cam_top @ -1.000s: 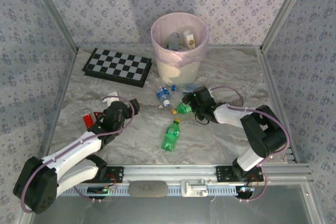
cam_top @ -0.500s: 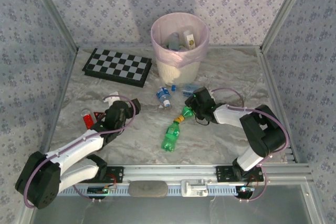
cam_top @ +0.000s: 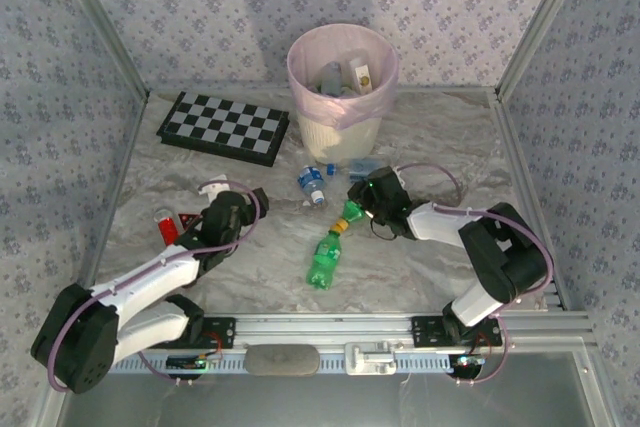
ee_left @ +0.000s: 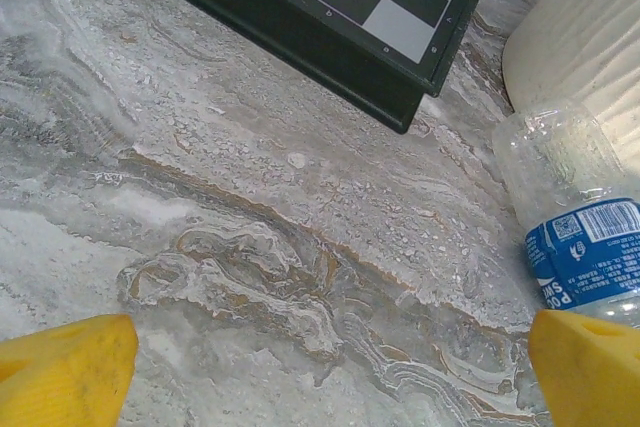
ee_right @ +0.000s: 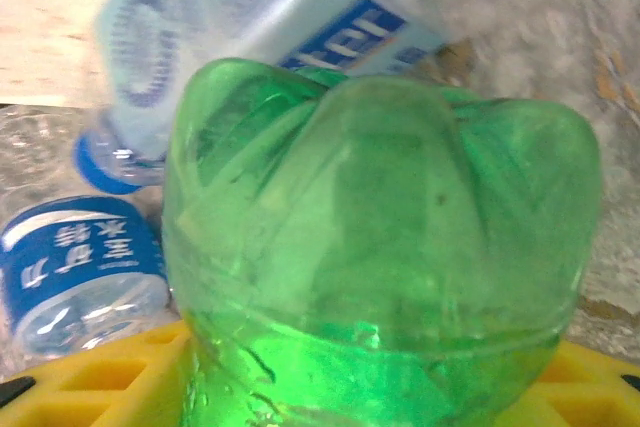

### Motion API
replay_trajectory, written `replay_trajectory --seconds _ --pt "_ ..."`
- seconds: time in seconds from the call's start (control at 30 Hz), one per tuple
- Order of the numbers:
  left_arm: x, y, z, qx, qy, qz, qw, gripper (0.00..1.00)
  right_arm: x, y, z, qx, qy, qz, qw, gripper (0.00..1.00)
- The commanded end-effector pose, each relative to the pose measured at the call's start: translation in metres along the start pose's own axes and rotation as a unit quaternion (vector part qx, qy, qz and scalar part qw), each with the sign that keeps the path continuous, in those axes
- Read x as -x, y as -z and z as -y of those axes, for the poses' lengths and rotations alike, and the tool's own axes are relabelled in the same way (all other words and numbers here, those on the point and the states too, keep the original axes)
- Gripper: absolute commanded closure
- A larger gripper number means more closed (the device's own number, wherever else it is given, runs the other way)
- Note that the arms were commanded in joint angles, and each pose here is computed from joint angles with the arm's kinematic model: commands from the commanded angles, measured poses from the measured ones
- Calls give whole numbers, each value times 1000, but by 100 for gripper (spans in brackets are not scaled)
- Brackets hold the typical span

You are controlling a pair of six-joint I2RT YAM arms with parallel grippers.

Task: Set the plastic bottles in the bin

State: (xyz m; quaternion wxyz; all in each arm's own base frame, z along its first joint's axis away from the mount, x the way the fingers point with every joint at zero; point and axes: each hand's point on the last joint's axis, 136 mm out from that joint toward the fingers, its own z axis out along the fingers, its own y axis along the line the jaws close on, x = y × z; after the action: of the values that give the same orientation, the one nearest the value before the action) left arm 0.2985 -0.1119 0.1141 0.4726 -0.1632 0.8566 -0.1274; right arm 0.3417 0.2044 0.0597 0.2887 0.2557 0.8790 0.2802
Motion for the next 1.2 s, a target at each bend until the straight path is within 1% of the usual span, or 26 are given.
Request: replay_trajectory --seconds 0.0,0.1,0.17,0.4,0.57,0.7,0.83,0.93,1.1,1.17 --pt "15 2 20 -27 15 14 999 0 36 28 -35 36 76 68 994 55" --pt "14 1 20 -28 14 12 999 0 61 55 -49 34 123 104 986 55" --pt "12 1 20 -28 14 10 999 0 79 76 -58 36 134 134 981 56" --pt "6 2 16 -29 13 4 999 0 142 148 -101 52 217 231 947 56" --pt "5 2 16 -32 13 2 999 0 180 190 -148 98 256 284 919 57" --pt "5 4 18 -38 14 1 999 0 205 214 -191 135 281 310 898 57" --pt "4 8 16 -40 10 -3 999 0 225 220 -228 162 303 321 883 57" --pt "1 12 12 -39 9 -5 999 0 238 211 -245 167 306 316 882 56" --pt "-2 20 8 -45 6 -11 999 0 250 178 -264 186 292 287 893 57" --pt "-3 23 7 -48 3 -11 999 0 250 161 -269 188 292 264 900 57"
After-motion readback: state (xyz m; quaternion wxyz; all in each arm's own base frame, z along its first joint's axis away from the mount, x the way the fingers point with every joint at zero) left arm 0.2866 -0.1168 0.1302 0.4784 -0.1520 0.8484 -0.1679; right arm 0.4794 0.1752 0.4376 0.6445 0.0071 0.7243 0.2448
